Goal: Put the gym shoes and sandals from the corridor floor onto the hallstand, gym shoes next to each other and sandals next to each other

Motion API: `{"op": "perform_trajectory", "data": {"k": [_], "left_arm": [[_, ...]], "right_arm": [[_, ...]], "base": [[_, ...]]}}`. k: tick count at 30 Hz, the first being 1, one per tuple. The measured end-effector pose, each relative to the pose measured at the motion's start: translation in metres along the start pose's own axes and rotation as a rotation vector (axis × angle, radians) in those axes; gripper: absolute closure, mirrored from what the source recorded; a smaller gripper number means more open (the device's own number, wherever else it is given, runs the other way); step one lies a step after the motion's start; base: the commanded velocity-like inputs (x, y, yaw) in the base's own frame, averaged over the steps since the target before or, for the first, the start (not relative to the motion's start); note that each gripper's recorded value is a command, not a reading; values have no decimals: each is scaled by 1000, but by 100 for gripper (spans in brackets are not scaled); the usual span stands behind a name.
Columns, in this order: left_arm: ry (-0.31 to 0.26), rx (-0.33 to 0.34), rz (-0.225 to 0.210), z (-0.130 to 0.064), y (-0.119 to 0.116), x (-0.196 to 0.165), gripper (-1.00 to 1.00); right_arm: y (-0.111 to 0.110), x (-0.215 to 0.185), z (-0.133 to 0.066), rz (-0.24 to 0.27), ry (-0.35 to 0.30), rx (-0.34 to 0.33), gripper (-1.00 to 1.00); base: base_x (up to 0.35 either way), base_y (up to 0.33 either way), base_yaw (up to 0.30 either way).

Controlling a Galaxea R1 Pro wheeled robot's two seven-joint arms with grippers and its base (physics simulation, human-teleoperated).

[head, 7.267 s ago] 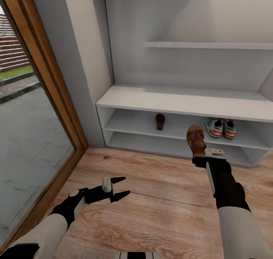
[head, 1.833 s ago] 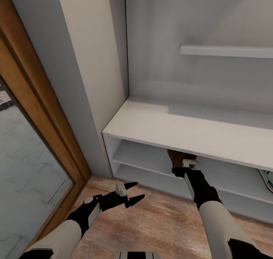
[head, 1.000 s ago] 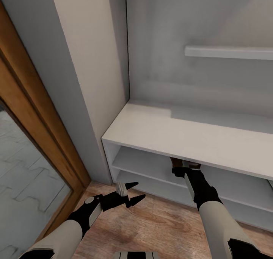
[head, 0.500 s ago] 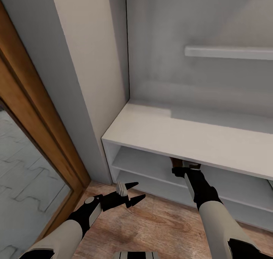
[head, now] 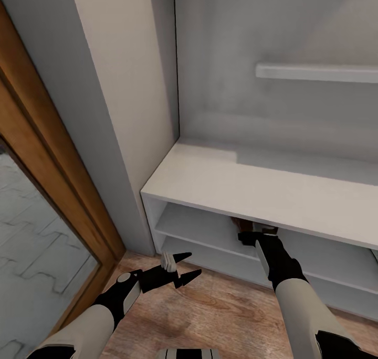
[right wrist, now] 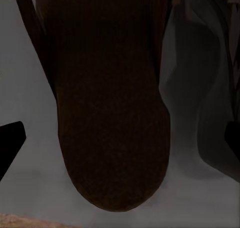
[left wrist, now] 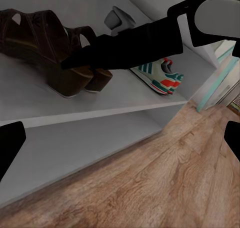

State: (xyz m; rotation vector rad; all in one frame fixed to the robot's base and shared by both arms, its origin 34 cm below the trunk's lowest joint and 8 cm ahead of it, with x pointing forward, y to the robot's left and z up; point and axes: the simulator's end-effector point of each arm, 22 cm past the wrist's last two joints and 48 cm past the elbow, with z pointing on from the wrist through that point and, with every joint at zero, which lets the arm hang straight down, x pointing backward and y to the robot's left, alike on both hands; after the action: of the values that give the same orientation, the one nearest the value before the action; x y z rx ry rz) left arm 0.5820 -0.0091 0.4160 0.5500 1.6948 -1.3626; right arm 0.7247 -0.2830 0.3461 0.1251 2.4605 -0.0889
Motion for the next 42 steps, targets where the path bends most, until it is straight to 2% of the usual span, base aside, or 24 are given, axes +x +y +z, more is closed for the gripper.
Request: {"op": "perform_trajectory", "data": {"k": [39,42], "left_arm": [[0,1,-1,0,0,0,-100],[-1,0,-1,0,0,0,-100]], "right_arm": [[-1,3,1,2,7,-4,-100],[-2,3,1,3,5,-3,-100]], "base": [[-320,0,0],[-93,0,0]]}}
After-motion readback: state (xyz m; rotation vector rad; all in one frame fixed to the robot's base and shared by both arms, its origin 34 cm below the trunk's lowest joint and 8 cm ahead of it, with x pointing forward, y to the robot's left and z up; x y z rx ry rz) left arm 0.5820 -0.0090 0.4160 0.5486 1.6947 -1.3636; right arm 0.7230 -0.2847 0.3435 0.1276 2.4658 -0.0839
